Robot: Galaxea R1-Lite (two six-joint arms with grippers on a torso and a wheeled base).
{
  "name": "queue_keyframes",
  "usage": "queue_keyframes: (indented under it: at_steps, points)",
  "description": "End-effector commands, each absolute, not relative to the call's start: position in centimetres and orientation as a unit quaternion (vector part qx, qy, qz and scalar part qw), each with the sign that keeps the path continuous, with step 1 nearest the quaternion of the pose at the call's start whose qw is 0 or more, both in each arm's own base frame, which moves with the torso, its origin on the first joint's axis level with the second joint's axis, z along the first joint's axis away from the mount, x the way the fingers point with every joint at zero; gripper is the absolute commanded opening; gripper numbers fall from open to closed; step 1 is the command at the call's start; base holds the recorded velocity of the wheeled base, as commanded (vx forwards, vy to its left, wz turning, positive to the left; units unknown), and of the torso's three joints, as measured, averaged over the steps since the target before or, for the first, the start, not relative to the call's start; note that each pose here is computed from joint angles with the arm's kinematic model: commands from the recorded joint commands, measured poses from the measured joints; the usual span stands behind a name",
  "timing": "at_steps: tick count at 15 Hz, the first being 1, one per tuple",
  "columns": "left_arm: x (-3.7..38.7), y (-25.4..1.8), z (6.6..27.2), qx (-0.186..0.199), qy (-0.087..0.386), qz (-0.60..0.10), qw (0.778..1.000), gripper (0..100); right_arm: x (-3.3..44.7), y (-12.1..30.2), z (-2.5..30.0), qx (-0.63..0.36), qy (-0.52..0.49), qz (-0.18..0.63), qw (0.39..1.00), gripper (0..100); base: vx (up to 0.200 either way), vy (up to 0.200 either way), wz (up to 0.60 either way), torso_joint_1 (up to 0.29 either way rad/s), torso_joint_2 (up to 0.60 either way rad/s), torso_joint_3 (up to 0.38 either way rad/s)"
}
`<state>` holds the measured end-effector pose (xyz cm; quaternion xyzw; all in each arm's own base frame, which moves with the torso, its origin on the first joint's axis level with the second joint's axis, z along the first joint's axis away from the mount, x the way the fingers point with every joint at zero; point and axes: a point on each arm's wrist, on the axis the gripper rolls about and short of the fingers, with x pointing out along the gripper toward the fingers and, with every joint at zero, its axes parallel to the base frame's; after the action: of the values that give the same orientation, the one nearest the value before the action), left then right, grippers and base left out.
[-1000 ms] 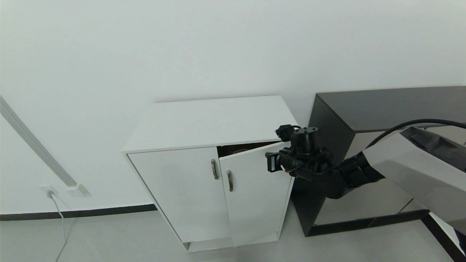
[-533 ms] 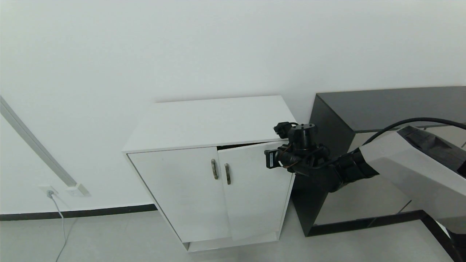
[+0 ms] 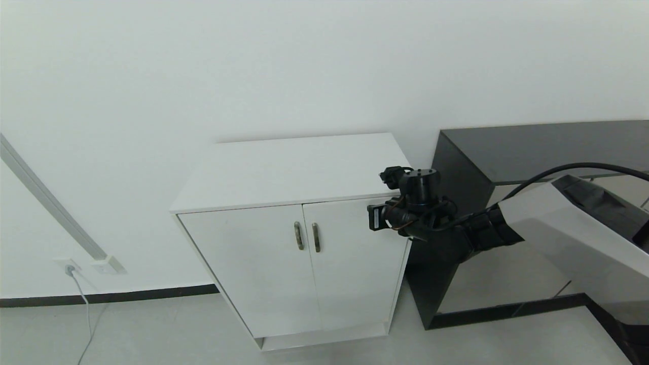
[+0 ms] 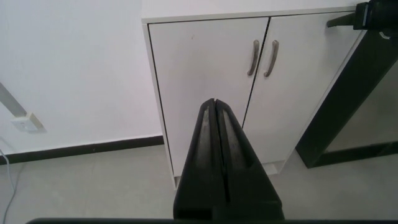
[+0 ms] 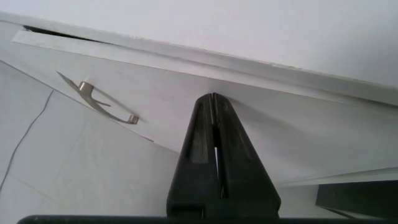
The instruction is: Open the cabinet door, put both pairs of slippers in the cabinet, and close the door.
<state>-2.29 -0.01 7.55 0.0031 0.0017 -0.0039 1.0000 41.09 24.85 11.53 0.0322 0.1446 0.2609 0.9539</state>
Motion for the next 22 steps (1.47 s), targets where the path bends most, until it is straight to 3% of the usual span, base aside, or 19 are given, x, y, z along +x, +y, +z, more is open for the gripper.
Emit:
queue_keyframes:
  at_steps: [1, 14, 22]
  points:
    - [-2.3, 0.0, 7.5, 0.003, 0.002, -0.004, 1.0, 0, 41.3, 24.9, 11.4, 0.032, 0.143, 0.258, 0.955, 0, 0.0, 0.0, 0.0, 0.0, 0.0, 0.0]
    - [-2.3, 0.0, 7.5, 0.003, 0.002, -0.004, 1.0, 0, 41.7, 24.6, 11.0, 0.03, 0.144, 0.254, 0.956, 0, 0.0, 0.0, 0.0, 0.0, 0.0, 0.0]
    - [-2.3, 0.0, 7.5, 0.004, 0.002, -0.004, 1.0, 0, 35.4, 23.5, 14.2, 0.0, 0.087, 0.245, 0.966, 0, 0.0, 0.0, 0.0, 0.0, 0.0, 0.0]
